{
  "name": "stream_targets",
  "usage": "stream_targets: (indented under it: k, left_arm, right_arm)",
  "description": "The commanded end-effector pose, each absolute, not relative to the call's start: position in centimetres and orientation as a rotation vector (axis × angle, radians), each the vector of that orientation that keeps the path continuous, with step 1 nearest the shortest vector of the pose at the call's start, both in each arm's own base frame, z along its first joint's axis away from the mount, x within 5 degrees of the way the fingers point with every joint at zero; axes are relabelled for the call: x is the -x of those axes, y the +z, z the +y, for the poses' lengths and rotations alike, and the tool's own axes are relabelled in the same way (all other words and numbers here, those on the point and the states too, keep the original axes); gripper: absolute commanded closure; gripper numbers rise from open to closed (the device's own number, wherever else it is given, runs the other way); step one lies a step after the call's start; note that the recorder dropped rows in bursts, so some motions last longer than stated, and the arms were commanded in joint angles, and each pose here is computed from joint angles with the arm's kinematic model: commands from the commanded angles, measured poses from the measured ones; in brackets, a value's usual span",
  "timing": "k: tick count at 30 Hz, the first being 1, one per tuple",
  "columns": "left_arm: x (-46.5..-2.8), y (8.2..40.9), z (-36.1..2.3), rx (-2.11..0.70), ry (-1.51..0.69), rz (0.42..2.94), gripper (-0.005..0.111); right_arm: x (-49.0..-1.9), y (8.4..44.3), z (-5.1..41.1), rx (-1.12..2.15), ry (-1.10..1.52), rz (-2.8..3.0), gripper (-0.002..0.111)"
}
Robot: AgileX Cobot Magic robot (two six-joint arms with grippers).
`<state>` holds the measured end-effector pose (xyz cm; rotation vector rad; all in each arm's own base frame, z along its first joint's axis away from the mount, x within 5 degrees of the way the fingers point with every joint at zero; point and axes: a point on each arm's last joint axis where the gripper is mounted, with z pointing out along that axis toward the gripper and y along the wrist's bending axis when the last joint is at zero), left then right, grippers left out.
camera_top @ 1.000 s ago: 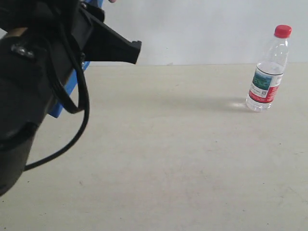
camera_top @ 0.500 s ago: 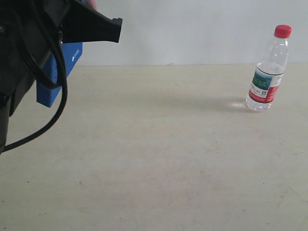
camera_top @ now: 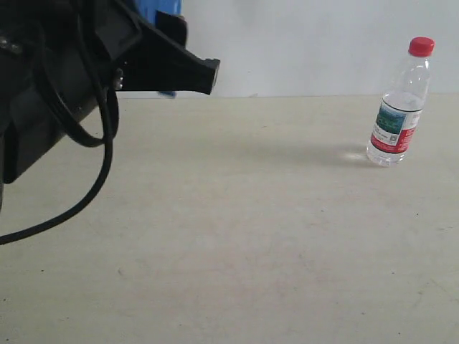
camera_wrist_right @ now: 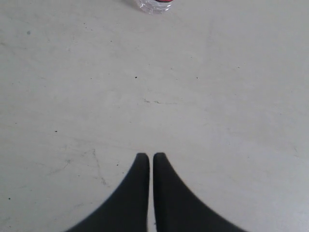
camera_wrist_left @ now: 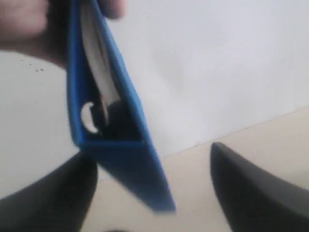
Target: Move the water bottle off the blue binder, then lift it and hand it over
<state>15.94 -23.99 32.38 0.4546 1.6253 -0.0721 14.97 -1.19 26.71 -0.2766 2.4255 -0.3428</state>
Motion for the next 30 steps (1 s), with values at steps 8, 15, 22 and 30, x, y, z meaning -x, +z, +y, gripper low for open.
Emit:
stream_targets:
  k: [8, 15, 22, 30]
  left_arm:
    - [-15.6, 30.9, -23.8, -0.496, -0.071, 1.751, 0.03]
    - [-14.8, 24.6, -25.0, -0.916, 0.007, 1.694, 0.066]
    - [-20.8, 19.7, -23.6, -1.198, 0.354, 1.553, 0.101]
    - [-29.0, 16.3, -11.5, -0.488, 0.275, 2.185, 0.101]
  right_arm:
    - [-14.9, 26.8, -1.2, 0.27, -0.346, 2.417, 0.108]
    - [-14.9, 26.8, -1.2, 0.27, -0.346, 2.417, 0.108]
    - [-14.9, 26.8, -1.2, 0.268, -0.344, 2.417, 0.108]
    - [-15.0, 26.8, -1.2, 0.268, -0.344, 2.412, 0.108]
